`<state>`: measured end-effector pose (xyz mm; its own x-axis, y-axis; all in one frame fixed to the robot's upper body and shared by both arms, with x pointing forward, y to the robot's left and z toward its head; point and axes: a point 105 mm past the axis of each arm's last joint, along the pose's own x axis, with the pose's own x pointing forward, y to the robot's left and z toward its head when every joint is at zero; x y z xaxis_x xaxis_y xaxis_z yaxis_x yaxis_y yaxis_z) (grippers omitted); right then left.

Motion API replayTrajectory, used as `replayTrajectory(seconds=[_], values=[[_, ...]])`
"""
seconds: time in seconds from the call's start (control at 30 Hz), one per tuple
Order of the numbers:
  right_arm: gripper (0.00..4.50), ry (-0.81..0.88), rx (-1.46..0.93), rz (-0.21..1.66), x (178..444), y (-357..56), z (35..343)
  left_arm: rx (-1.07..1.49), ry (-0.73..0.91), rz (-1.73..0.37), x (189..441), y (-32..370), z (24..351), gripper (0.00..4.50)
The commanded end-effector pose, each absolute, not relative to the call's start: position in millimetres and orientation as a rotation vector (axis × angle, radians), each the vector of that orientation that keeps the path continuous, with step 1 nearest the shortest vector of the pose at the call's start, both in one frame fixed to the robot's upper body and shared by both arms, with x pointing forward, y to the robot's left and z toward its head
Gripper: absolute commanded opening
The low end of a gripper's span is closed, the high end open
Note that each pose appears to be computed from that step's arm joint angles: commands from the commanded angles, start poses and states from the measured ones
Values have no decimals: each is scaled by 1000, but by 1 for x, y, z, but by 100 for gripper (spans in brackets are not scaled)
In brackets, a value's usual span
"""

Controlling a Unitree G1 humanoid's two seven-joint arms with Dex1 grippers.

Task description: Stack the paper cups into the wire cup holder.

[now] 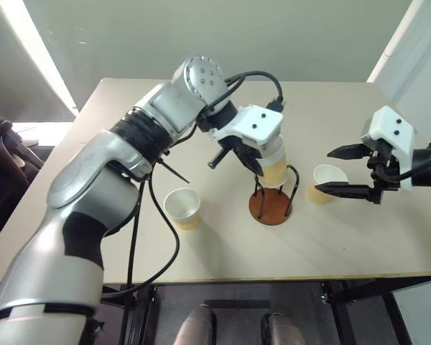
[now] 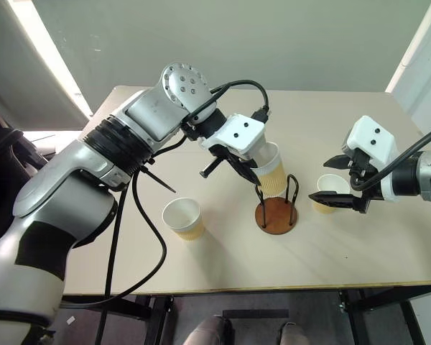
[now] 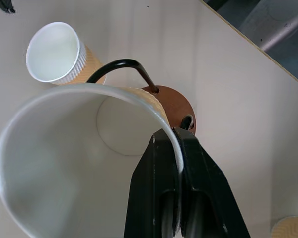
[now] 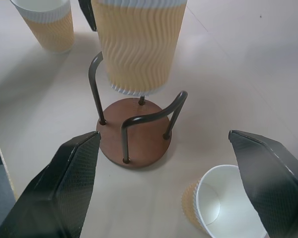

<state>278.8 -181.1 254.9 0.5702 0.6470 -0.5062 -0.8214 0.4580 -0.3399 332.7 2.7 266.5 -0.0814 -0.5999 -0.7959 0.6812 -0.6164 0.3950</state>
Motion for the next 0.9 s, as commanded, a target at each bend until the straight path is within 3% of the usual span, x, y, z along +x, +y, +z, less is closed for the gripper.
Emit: replayTrajectory(seconds=[0.03, 0.2, 0.3, 0.67, 0.9], values=[[430, 268, -623, 900, 275, -183, 270, 1319, 53, -1841, 329, 0, 278, 5], [430, 270, -622, 900, 275, -183, 270, 1335, 54, -1839, 332, -2, 271, 5], [430, 272, -622, 901, 275, -183, 269, 1352, 54, -1833, 334, -4, 268, 63], [430, 265, -694, 873, 285, -186, 263, 1285, -15, -1775, 339, -7, 286, 444], [430, 355, -872, 911, 296, -189, 233, 1053, -77, -1718, 336, 11, 317, 448]])
